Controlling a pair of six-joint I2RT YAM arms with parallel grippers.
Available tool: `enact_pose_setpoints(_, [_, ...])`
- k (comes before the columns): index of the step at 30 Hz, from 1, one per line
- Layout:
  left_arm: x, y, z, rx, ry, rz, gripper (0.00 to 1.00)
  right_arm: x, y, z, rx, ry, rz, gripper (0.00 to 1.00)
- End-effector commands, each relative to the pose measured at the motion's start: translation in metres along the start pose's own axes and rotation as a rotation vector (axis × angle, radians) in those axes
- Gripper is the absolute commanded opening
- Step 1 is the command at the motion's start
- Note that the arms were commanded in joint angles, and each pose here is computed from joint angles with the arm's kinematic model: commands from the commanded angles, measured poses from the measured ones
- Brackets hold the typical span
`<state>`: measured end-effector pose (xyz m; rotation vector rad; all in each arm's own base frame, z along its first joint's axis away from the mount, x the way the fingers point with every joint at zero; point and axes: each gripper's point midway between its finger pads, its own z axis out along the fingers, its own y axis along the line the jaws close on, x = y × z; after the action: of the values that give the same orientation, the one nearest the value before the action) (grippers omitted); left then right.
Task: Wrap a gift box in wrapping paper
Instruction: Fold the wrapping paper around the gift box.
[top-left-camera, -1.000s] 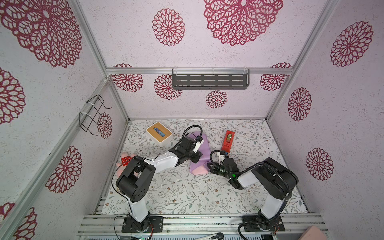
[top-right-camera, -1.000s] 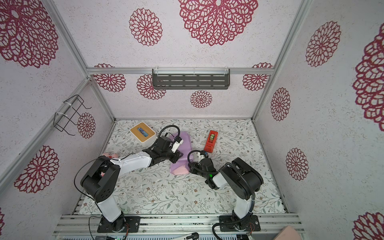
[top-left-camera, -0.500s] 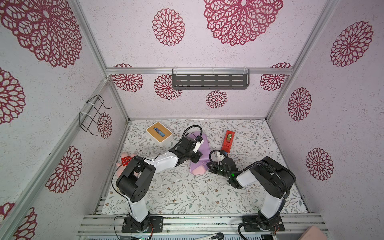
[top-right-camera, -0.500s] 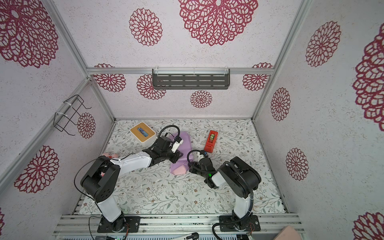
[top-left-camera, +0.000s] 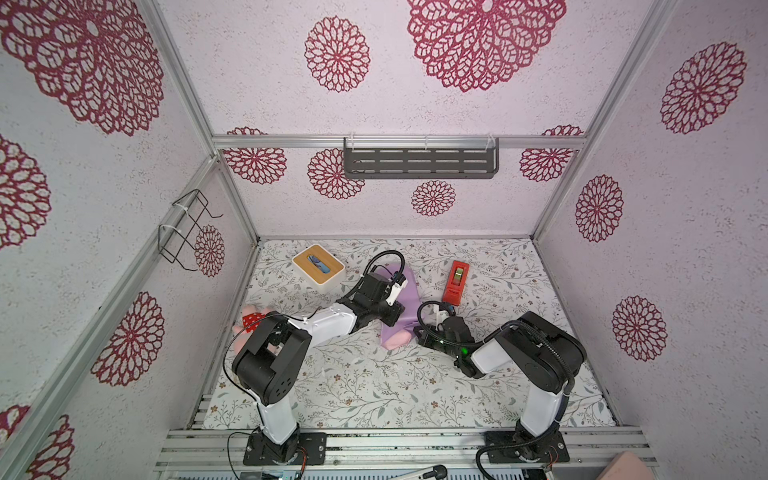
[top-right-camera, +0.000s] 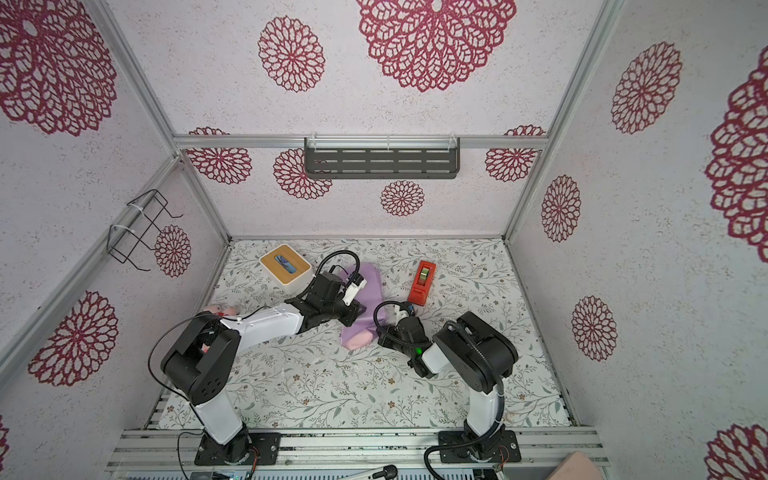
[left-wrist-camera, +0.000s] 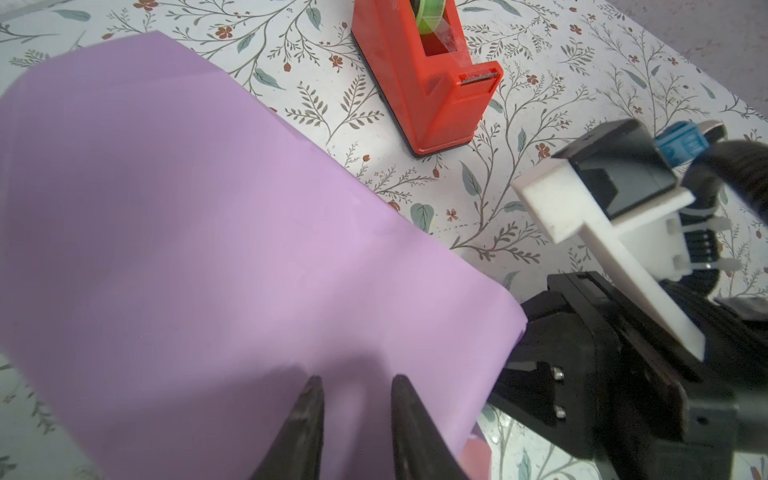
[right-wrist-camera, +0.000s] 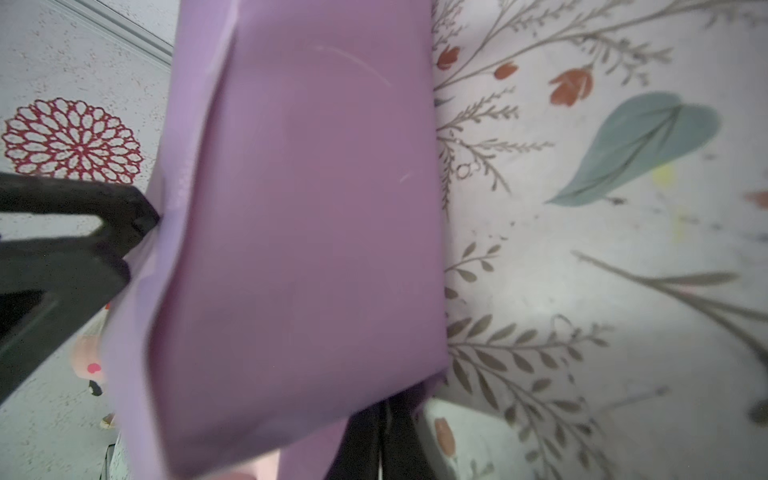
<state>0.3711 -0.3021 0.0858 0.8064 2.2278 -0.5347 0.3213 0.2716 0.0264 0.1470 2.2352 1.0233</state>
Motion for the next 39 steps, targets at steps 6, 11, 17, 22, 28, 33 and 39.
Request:
enact_pose_setpoints(6, [0.061,-0.003,0.009,0.017,0.191,-0.036,0.31,0.001,0.000,0.006,0.013,0.009,0.004,0.08])
enact_pose_setpoints(11, [0.060,-0.003,0.009,0.014,0.190,-0.036,0.31,0.018,-0.003,0.002,0.034,0.079,0.012,0.08])
enact_pose_setpoints(17, [0.061,-0.003,0.011,0.014,0.190,-0.040,0.31,0.032,0.000,-0.001,0.029,0.119,0.020,0.08])
enact_pose_setpoints(22, [0.059,-0.002,0.012,0.012,0.187,-0.041,0.31,0.040,0.007,-0.003,0.018,0.129,0.024,0.08])
enact_pose_setpoints(28, [0.061,-0.002,0.013,0.009,0.191,-0.043,0.31,0.047,0.010,-0.005,0.018,0.135,0.023,0.08])
enact_pose_setpoints(33, [0.061,-0.001,0.013,0.007,0.192,-0.046,0.30,0.051,0.012,-0.007,0.016,0.141,0.014,0.08])
enact_pose_setpoints(39, [0.061,-0.001,0.012,0.006,0.192,-0.046,0.30,0.038,0.009,-0.001,0.038,0.122,-0.010,0.08])
